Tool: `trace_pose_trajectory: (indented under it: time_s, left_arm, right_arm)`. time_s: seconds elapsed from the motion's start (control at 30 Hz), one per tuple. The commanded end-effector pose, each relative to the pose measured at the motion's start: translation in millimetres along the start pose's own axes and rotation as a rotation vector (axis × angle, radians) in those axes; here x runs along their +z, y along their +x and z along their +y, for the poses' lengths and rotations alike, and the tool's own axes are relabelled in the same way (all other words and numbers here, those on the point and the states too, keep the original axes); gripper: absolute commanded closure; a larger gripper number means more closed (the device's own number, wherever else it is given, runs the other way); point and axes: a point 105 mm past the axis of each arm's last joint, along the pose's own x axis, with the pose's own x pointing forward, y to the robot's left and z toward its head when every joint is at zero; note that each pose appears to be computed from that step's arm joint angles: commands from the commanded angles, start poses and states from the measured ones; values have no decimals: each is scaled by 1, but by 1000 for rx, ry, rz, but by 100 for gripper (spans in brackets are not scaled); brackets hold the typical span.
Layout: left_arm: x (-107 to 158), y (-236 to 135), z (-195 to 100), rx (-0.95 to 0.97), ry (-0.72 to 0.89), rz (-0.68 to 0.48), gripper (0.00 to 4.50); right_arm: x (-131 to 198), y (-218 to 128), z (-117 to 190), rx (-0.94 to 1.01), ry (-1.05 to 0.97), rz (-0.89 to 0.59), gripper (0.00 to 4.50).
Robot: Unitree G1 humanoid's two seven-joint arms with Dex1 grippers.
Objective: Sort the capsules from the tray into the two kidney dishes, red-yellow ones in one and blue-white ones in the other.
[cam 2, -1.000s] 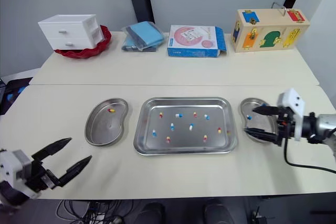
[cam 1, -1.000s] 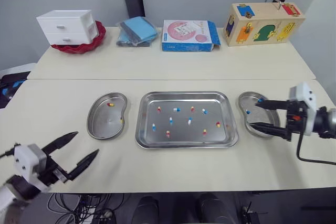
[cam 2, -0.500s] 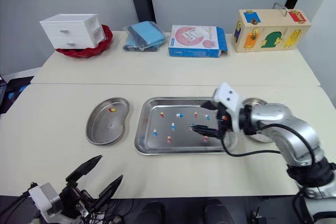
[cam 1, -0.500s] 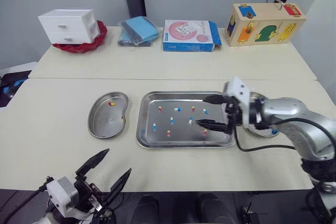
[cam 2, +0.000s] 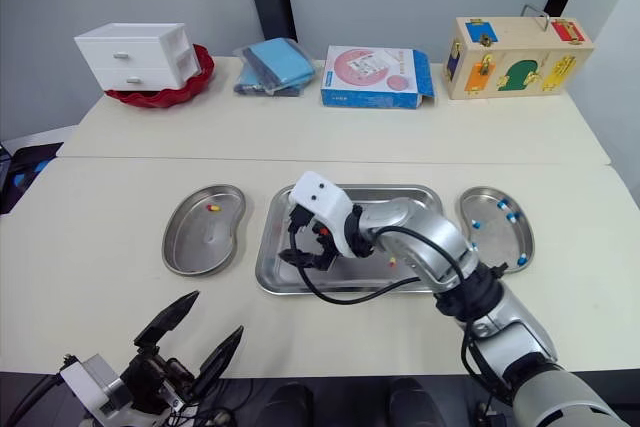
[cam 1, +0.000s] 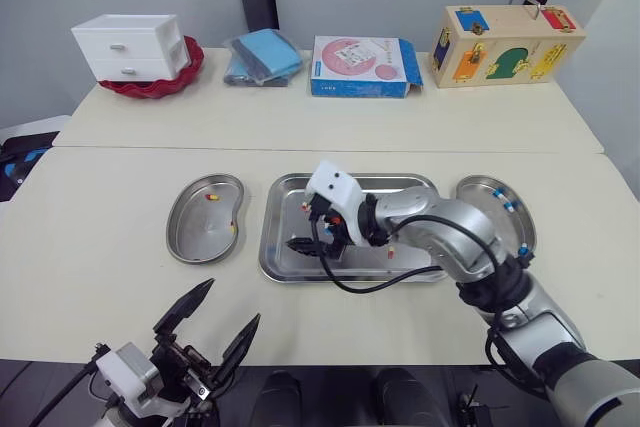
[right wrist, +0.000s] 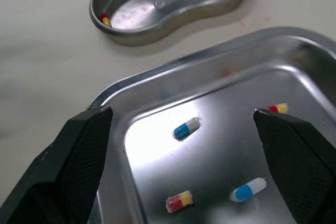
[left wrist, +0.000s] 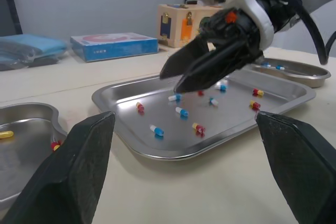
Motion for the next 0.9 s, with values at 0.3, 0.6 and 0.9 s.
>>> trace_pose_trajectory:
  time_s: [0.3,0.6,0.9]
  left_arm:
    - [11,3,-2,28,18,-23,8]
    - [17,7,-5,23,22,-17,8]
    - [19,11,-5,23,25,-11,0]
  right_arm:
    - [2,21,-3,-35,-52,20,0]
    - [-6,35,5,-35,-138,57,0]
    - [-14,40,10,-25,-156,81,190]
